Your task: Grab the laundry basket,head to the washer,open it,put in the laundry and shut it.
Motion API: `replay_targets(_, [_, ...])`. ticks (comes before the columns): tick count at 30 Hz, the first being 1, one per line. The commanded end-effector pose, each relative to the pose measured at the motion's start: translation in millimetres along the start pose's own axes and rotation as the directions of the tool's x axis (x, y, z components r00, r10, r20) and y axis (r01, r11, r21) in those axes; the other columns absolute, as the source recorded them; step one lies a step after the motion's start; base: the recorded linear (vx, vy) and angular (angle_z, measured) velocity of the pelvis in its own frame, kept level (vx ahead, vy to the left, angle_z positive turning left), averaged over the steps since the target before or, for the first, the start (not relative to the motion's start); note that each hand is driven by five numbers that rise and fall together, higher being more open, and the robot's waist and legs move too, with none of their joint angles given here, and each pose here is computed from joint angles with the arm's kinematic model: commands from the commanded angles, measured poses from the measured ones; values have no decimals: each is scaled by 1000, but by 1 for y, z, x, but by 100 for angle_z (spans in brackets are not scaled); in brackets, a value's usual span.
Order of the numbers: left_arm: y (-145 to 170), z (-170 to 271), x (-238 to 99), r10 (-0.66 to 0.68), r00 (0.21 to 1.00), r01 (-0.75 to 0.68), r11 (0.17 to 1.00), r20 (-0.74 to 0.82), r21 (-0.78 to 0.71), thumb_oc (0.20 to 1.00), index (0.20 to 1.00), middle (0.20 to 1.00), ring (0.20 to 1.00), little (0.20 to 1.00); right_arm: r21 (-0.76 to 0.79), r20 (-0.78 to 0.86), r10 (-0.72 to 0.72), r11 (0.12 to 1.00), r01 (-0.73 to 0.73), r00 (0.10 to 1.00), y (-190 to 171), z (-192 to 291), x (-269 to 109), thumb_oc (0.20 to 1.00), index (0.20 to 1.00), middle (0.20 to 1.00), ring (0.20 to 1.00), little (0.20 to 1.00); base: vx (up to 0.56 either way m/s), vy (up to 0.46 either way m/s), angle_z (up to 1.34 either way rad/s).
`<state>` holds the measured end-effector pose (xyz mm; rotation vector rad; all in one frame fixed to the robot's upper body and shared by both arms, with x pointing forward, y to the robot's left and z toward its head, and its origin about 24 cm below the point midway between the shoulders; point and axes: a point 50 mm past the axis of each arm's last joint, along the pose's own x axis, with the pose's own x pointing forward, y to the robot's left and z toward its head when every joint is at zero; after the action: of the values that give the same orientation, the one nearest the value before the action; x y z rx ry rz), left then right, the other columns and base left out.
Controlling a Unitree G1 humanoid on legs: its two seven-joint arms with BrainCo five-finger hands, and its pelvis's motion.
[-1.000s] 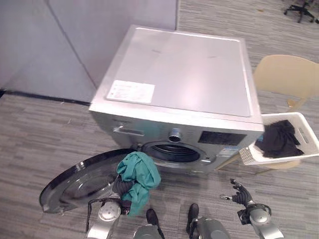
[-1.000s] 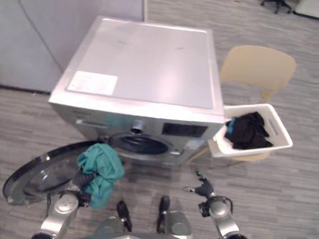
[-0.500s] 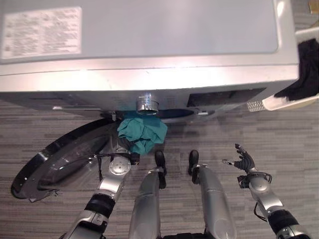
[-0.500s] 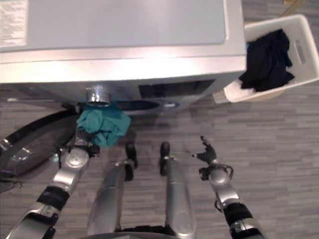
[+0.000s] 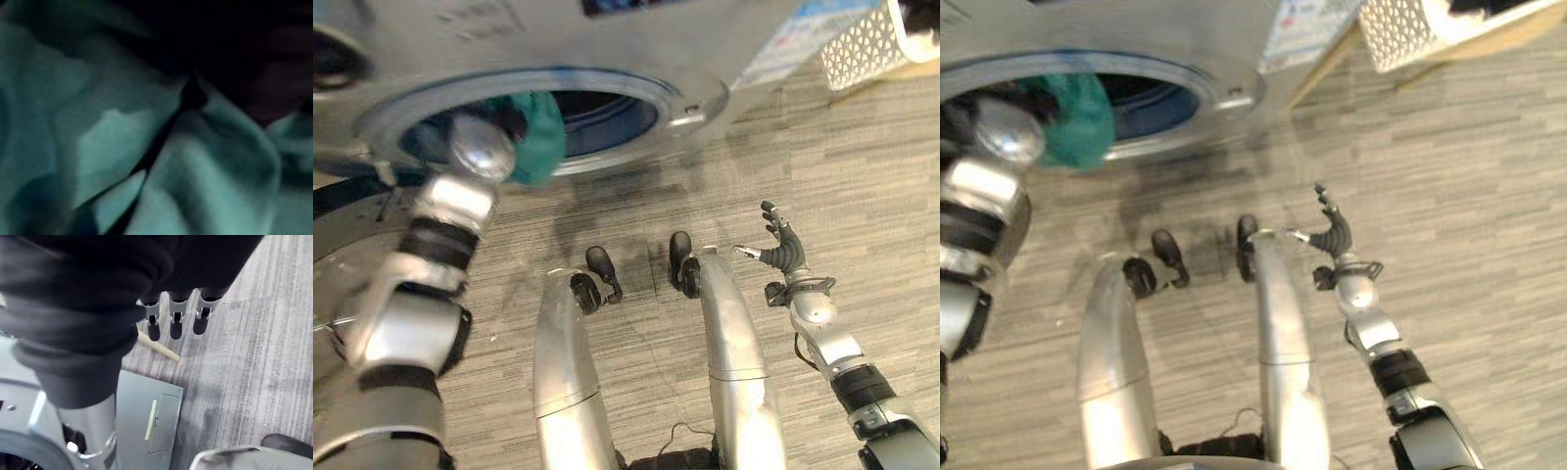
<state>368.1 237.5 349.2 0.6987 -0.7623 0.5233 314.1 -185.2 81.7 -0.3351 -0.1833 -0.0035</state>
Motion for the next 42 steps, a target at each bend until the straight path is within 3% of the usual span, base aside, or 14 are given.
replay_targets(1, [-1, 6, 0, 62, 997, -62, 998, 53, 8, 200, 200, 200, 200, 200, 64, 60, -5, 998, 2, 998, -7, 3, -16, 1000, 1000, 1000, 1000, 1000, 18, -43, -2])
replay_targets(2, [12, 11, 12, 99, 992, -105, 992, 72, 76, 200, 200, 200, 200, 200, 74, 77, -1, 997, -5, 997, -9, 6, -15, 1000, 1000, 1000, 1000, 1000, 15, -33, -4])
replay_targets(3, [15, 12, 18, 102, 993, -108, 989, 66, 96, 564, 564, 564, 564, 564, 78, 90, 3, 997, -10, 996, -10, 9, -14, 1000, 1000, 1000, 1000, 1000, 12, -34, -6])
replay_targets(4, [15, 13, 19, 102, 992, -108, 989, 68, 96, 1000, 1000, 1000, 1000, 1000, 80, 91, 2, 997, -9, 996, -10, 10, -14, 1000, 1000, 1000, 1000, 1000, 18, -28, -11])
replay_targets(11, [-9, -12, 9, -90, 994, 98, 983, -61, 154, 1000, 1000, 1000, 1000, 1000, 42, 62, 40, 998, -43, 997, -18, 6, -14, 1000, 1000, 1000, 1000, 1000, 24, -23, -2])
replay_targets(19, [-55, -40, -47, -268, 953, 267, 963, -142, -28, 1000, 1000, 1000, 1000, 1000, 94, 5, 8, 996, -8, 1000, -17, -5, -17, 1000, 1000, 1000, 1000, 1000, -3, -3, 7])
replay_targets(26, [-87, -75, -171, -429, 859, 320, 876, -279, -361, 1000, 1000, 1000, 1000, 1000, 96, -80, -12, 995, 19, 997, -8, -19, -19, 1000, 1000, 1000, 1000, 1000, -18, -5, 16])
replay_targets(27, [-87, -76, -172, -430, 858, 320, 876, -281, -362, 1000, 1000, 1000, 1000, 1000, 94, -83, -9, 995, 17, 997, -8, -20, -20, 1000, 1000, 1000, 1000, 1000, 40, -12, 13])
replay_targets(28, [-89, -88, -212, -481, 800, 308, 842, -358, -443, 1000, 1000, 1000, 1000, 1000, 53, -142, -7, 998, 15, 990, -7, -33, -29, 1000, 1000, 1000, 1000, 1000, 32, -12, 19])
replay_targets(32, [-83, -102, -270, -563, 699, 325, 799, -441, -505, 1000, 1000, 1000, 1000, 1000, 8, -233, -7, 1000, 8, 973, -12, -53, -46, 1000, 1000, 1000, 1000, 1000, 114, -25, 18])
replay_targets(33, [-74, -111, -304, -608, 623, 355, 781, -493, -514, 1000, 1000, 1000, 1000, 1000, -26, -299, -11, 1000, 3, 954, -19, -68, -61, 1000, 1000, 1000, 1000, 1000, 45, -38, 9])
replay_targets(37, [-64, -118, -344, -655, 517, 375, 752, -551, -542, 1000, 1000, 1000, 1000, 1000, -49, -401, -3, 999, -18, 916, -21, -89, -84, 1000, 1000, 1000, 1000, 1000, 198, -11, 5])
replay_targets(41, [-56, -125, -398, -702, 338, 411, 710, -627, -572, 1000, 1000, 1000, 1000, 1000, -41, -563, 31, 997, -66, 826, -14, -123, -117, 1000, 1000, 1000, 1000, 1000, 178, 45, -12])
replay_targets(42, [-56, -125, -398, -701, 339, 411, 710, -627, -572, 1000, 1000, 1000, 1000, 1000, -40, -563, 32, 997, -66, 826, -14, -123, -117, 1000, 1000, 1000, 1000, 1000, 86, 46, -26])
